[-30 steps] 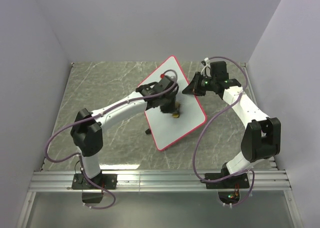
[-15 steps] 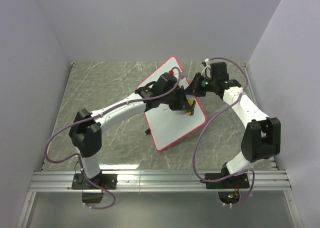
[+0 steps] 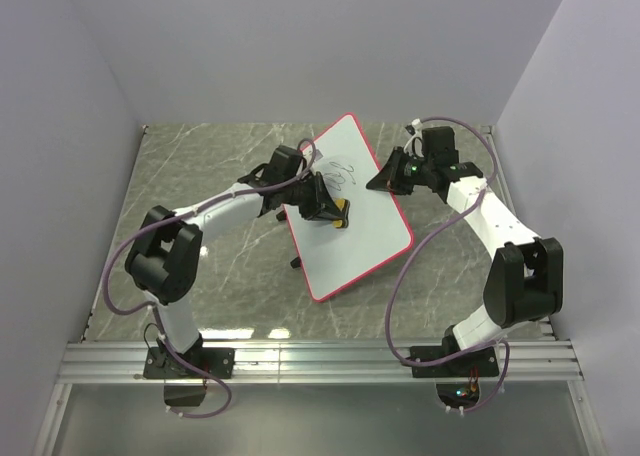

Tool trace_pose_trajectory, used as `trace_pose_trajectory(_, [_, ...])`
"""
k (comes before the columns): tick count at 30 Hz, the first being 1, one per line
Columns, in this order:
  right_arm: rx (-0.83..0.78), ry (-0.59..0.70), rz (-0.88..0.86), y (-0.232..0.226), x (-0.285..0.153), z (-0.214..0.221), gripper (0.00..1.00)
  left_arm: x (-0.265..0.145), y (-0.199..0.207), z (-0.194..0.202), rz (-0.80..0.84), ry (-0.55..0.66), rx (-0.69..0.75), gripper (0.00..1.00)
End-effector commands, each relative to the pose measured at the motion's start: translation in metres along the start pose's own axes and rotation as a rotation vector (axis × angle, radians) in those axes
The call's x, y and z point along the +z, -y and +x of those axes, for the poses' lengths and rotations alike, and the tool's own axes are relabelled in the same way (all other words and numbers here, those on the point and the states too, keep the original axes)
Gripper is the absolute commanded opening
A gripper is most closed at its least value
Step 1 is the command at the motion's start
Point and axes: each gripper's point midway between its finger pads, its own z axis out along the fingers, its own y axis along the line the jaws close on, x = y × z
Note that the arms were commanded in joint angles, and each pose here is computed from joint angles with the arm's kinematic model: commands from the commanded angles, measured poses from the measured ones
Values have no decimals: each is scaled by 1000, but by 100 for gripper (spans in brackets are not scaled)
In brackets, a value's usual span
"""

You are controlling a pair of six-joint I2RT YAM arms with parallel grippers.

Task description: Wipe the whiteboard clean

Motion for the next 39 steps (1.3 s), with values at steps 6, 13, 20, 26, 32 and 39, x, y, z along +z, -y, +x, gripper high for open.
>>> trace_pose_trajectory(6, [27,-54,27,-12,-11,29,0,15,-179,37,-544,-80,-123,0])
trace_pose_trajectory(13, [35,-47,27,-12,-11,29,0,-7,-213,39,-632,-67,-145,0])
trace_pose_trajectory(20, [25,-52,35,-10,-12,31,0,-4,-172,17,-548,-45,-113,0])
trace_pose_trajectory(26, [30,-65,37,-6,-9,37,0,-1,-88,-24,-449,-5,-13,0])
trace_pose_trajectory(32, [27,-71,46,-4,-6,38,0,16,-16,-38,-341,-23,51,0])
trace_pose_trajectory(39, [29,-75,52,-1,-2,37,0,38,29,8,-245,-144,91,0])
